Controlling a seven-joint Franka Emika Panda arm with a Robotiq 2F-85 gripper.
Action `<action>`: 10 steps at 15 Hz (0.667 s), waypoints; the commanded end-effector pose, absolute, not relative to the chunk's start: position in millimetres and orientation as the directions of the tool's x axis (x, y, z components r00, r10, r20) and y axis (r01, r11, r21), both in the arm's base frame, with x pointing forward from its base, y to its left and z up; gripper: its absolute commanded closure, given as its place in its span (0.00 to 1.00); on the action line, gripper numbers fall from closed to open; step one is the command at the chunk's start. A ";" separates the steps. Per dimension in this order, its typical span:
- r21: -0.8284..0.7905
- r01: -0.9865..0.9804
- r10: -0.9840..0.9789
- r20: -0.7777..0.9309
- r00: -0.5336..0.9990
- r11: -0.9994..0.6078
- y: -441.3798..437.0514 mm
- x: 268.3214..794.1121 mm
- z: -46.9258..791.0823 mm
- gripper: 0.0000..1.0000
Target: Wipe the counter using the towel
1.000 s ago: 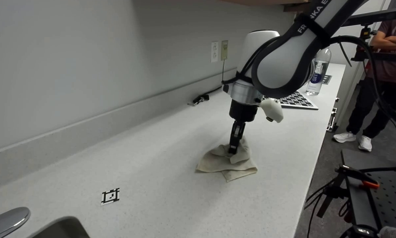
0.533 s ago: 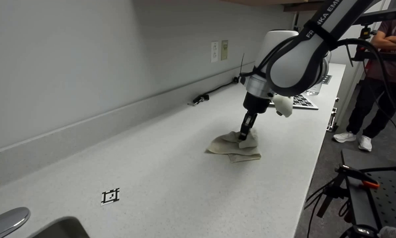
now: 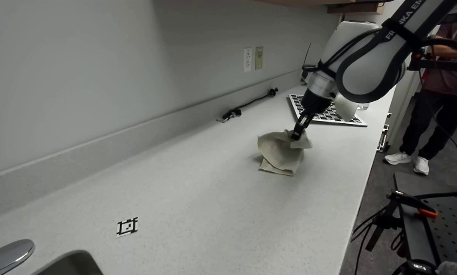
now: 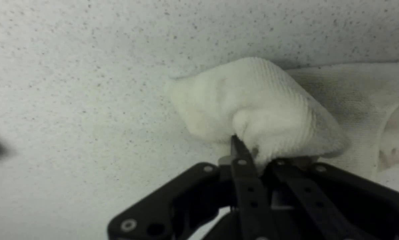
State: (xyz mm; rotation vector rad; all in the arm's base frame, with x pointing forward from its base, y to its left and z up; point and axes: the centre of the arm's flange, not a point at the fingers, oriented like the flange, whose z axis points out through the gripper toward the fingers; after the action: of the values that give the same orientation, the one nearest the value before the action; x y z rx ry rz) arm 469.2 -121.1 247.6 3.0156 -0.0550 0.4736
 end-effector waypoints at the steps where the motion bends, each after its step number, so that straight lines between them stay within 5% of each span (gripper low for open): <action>1: 0.097 -0.049 -0.017 0.313 0.950 -0.994 -114.1 471.6 250.5 0.98; 10: 0.042 0.043 0.053 0.275 0.960 -0.998 -92.2 522.4 214.1 0.98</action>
State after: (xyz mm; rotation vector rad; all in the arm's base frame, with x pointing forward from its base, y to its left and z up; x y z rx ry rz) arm 499.4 -86.3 223.6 3.0520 0.0423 0.4490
